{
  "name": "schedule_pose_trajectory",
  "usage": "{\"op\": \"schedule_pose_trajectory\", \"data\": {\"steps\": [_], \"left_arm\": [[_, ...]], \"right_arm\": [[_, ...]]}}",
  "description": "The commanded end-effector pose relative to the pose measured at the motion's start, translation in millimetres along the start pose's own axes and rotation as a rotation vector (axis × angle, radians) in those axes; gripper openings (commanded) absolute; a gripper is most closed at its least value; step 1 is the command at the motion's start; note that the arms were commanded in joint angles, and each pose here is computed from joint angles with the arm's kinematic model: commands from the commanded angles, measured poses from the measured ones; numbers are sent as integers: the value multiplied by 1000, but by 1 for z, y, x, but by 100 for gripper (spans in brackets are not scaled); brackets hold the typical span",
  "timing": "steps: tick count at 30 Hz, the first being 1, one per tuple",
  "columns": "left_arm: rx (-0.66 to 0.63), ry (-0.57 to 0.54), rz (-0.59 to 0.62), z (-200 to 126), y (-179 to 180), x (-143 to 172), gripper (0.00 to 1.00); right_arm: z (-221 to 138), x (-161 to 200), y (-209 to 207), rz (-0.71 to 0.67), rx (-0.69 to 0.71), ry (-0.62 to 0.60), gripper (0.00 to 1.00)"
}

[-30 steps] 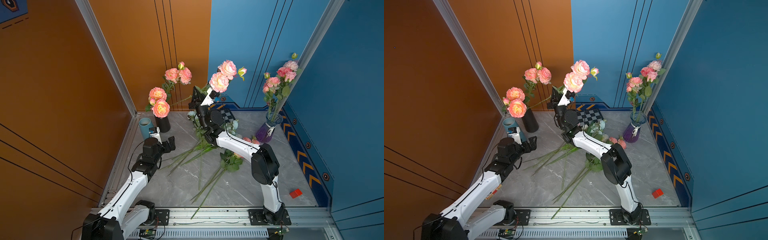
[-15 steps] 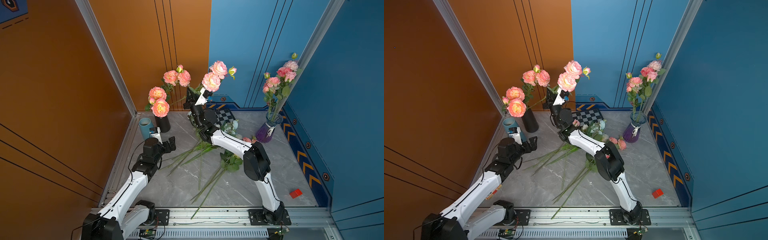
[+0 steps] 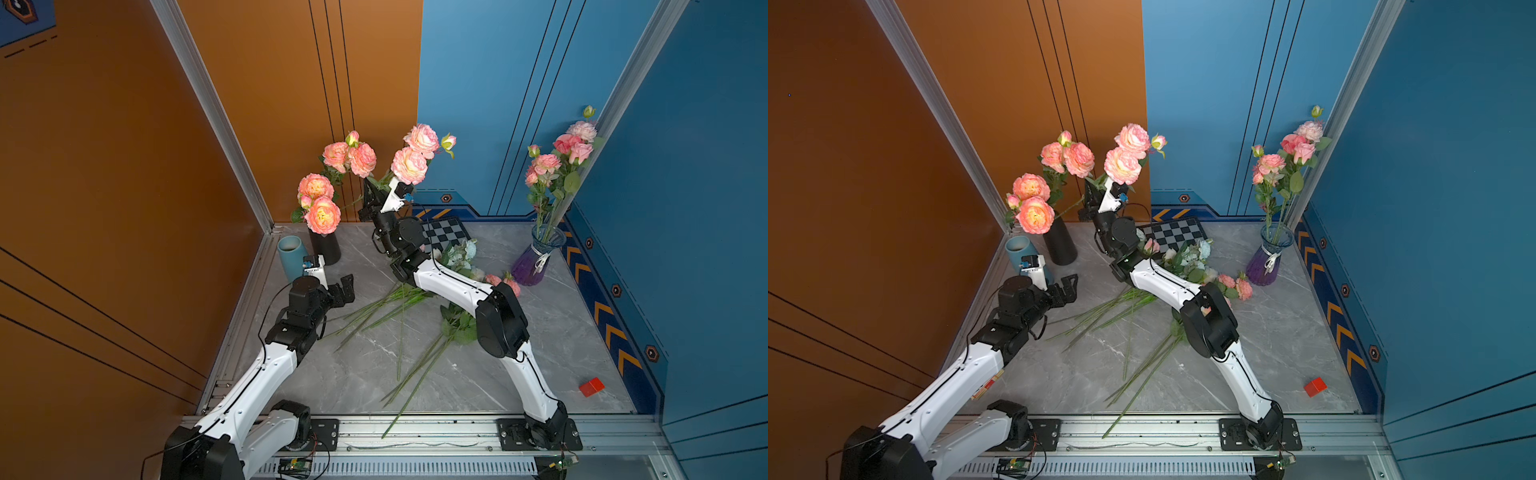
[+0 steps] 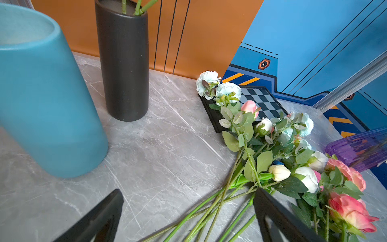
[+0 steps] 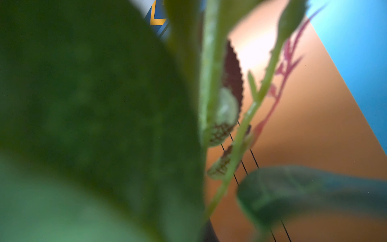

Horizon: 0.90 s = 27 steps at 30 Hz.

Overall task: Place the pink flowers into the vase
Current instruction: Place the flower in the vase.

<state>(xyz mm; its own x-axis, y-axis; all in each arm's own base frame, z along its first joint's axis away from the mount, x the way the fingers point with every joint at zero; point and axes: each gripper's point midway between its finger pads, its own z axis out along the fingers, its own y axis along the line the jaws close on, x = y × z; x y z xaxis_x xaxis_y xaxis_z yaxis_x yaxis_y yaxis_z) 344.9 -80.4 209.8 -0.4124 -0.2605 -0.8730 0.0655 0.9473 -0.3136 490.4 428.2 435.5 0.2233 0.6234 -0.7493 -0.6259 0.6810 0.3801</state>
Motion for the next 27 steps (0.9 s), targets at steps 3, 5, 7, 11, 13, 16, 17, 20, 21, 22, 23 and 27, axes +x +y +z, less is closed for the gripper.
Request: {"op": "schedule_pose_trajectory", "data": {"steps": [3,5,7,11,13,16,17,20,21,22,23,27], "left_arm": [[-7,-3,31,-3,-2,-1,99],[-6,-1,34,-2,-3,0,99],[-4,1,37,-2,-4,0,99],[-7,4,44,-2,-5,1,99],[-15,3,45,-2,-4,1,99],[-17,0,46,-3,-5,0,99],[-17,-3,45,-3,-5,-1,99],[-16,-1,49,-3,-6,0,99],[-15,-1,51,-3,-6,0,99],[-15,1,51,-2,-6,1,99],[-13,1,53,-2,-7,0,99],[-17,-3,52,-3,-6,0,99]], "right_arm": [[3,39,4,12,-44,64,0],[5,46,3,18,-50,68,0],[6,51,5,24,-61,72,0],[9,61,3,21,-66,84,0],[10,66,3,26,-74,89,0],[9,69,3,41,-84,88,0],[8,70,2,42,-82,89,0],[7,67,3,41,-79,83,0],[7,66,3,39,-79,81,0],[7,65,2,38,-79,79,0],[7,63,4,36,-81,76,0],[8,55,5,34,-90,69,0]]}}
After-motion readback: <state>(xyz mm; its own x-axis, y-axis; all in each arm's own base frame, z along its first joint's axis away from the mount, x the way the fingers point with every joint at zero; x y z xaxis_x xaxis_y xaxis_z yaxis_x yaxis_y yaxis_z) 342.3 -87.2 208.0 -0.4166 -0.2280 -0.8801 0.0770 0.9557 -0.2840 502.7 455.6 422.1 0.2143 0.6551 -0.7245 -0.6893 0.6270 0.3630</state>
